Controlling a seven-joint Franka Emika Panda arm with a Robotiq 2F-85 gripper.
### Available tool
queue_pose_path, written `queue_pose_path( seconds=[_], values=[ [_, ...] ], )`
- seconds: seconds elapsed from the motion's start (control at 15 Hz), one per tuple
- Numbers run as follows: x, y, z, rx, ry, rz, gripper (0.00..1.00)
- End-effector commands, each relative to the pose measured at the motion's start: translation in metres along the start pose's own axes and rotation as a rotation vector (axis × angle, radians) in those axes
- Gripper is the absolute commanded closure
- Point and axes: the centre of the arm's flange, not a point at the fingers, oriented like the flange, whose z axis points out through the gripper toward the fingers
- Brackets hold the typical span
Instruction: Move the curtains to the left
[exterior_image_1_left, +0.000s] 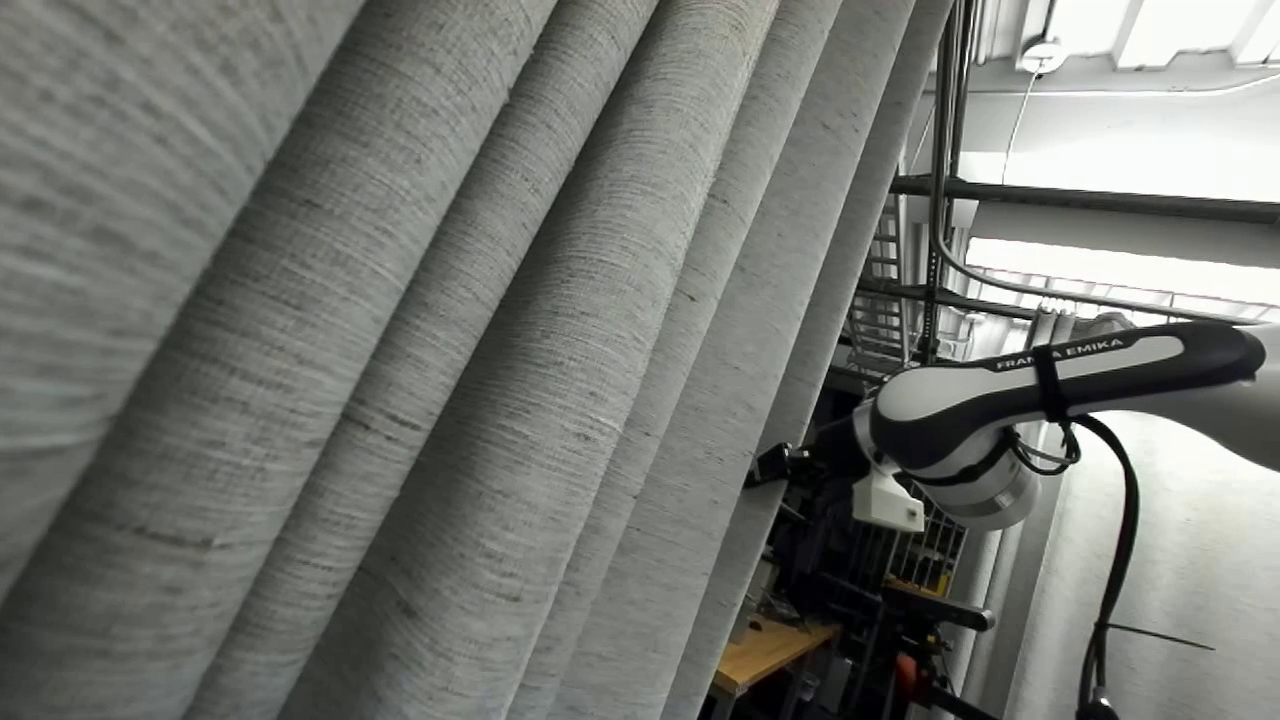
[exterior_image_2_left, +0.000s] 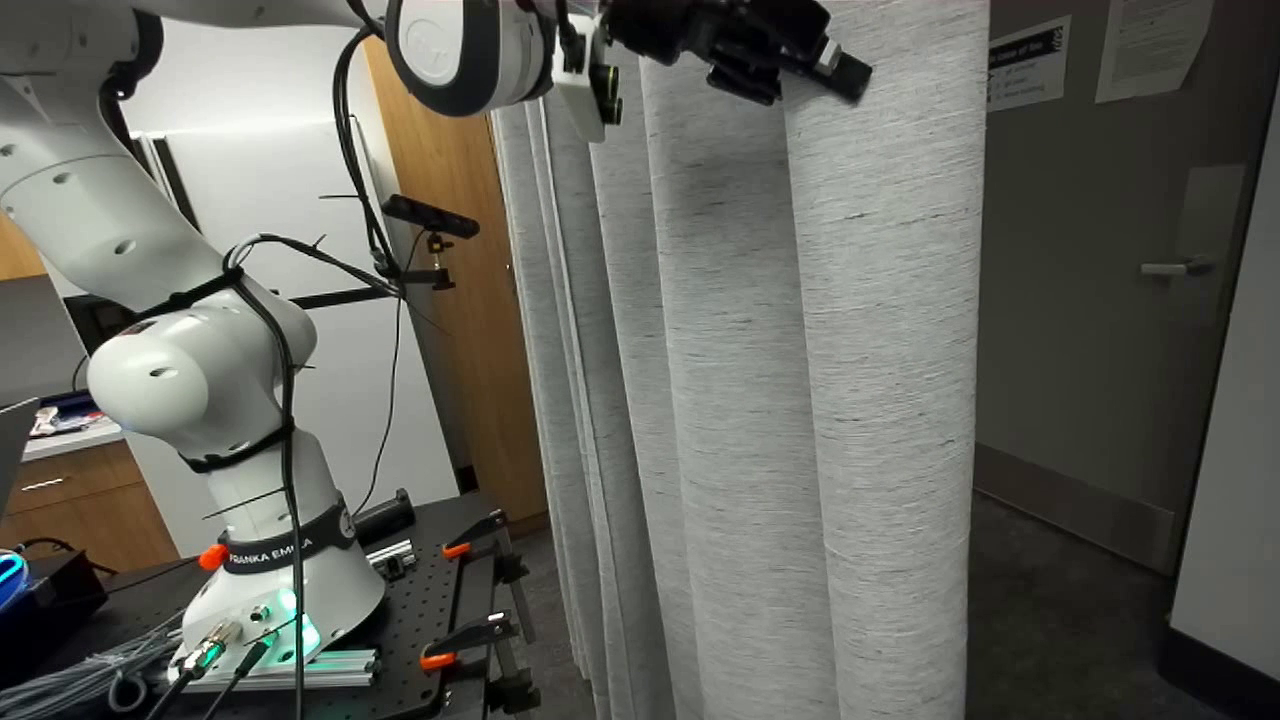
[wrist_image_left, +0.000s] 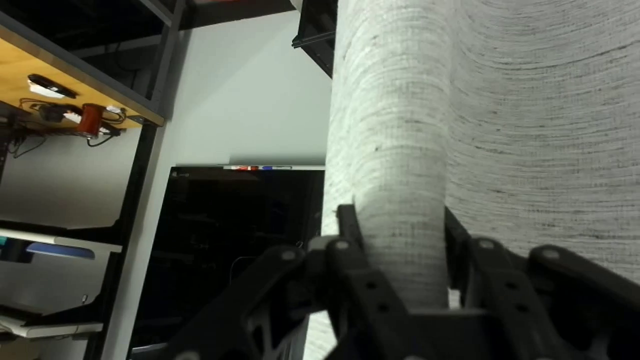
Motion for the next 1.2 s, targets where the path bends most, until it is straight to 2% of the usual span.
queue_pose_path(
  seconds=[0.0,0.13,0.33,0.47,0.87,1.13],
  values=[
    [-0.004,-0.004,-0.002,-0.019,0.010,0.026,0.89],
    [-0.001,-0.010,-0.003,-0.026,0.006,0.031,0.99],
    [0.005,-0.034,-0.007,-0.031,0.004,0.013,1.00],
    [0.009,-0.066,-0.013,-0.028,0.006,-0.022,1.00],
    [0.000,-0.208,-0.038,-0.011,0.029,-0.252,1.00],
    [-0.009,-0.308,-0.078,0.031,0.084,-0.394,1.00]
  ],
)
